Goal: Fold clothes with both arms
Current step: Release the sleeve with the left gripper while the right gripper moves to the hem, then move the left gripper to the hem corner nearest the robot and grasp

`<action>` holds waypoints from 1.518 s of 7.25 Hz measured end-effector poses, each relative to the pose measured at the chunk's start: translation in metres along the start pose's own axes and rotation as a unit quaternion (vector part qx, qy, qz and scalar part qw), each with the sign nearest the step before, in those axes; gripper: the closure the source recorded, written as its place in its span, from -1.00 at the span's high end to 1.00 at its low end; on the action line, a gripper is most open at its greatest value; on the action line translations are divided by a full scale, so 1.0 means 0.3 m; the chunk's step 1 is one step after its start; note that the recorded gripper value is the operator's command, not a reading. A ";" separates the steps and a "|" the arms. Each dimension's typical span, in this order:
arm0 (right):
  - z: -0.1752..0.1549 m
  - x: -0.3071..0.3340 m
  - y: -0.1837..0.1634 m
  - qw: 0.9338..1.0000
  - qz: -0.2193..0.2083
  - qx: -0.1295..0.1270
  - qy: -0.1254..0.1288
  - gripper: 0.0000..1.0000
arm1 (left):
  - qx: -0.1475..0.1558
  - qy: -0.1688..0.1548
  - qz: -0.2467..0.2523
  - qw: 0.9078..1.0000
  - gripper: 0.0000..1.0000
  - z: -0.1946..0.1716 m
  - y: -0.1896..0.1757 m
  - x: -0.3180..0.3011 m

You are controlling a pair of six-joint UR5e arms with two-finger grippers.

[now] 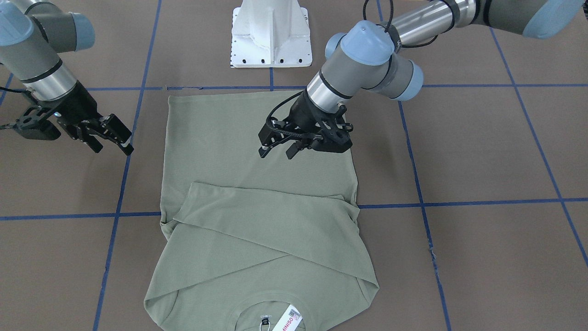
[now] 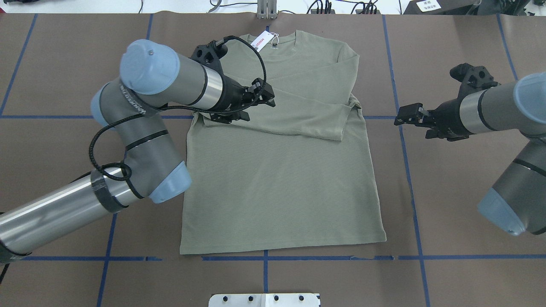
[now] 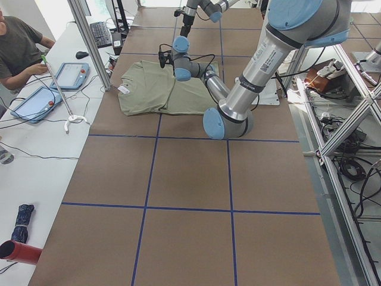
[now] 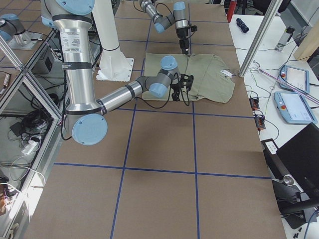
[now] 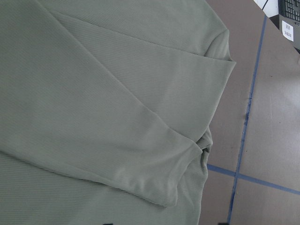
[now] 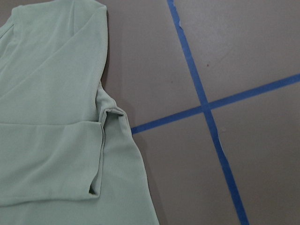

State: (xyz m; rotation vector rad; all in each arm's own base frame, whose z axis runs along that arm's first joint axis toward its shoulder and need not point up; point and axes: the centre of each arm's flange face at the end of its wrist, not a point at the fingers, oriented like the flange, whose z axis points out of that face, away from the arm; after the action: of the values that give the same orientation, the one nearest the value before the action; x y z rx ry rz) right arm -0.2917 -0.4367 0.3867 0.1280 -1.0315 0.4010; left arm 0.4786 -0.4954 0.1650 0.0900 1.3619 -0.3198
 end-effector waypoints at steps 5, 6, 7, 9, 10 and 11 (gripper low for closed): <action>0.078 0.018 0.482 0.995 0.094 0.026 0.023 0.83 | 0.009 -0.060 0.057 0.997 0.59 -0.295 0.086 -0.096; 0.120 0.009 0.610 0.992 0.115 0.040 0.026 0.73 | 0.013 -0.060 0.058 0.996 0.60 -0.318 0.093 -0.111; 0.155 0.012 0.717 0.990 0.131 0.048 0.037 0.68 | 0.017 -0.060 0.059 0.996 0.60 -0.331 0.096 -0.117; 0.189 0.036 0.835 0.987 0.143 0.047 0.063 0.27 | 0.019 -0.059 0.060 0.996 0.61 -0.338 0.099 -0.120; 0.200 0.046 0.868 0.986 0.143 0.045 0.074 0.16 | 0.019 -0.059 0.060 0.996 0.64 -0.340 0.099 -0.120; 0.206 0.052 0.882 0.985 0.142 0.045 0.081 0.04 | 0.020 -0.059 0.060 0.996 0.64 -0.341 0.099 -0.122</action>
State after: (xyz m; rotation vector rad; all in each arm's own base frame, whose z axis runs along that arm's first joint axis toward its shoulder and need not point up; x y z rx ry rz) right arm -0.4357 -0.2070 0.4098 0.0273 -0.8719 0.7076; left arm 0.3838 -0.4354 0.1753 0.1819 1.2276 -0.2481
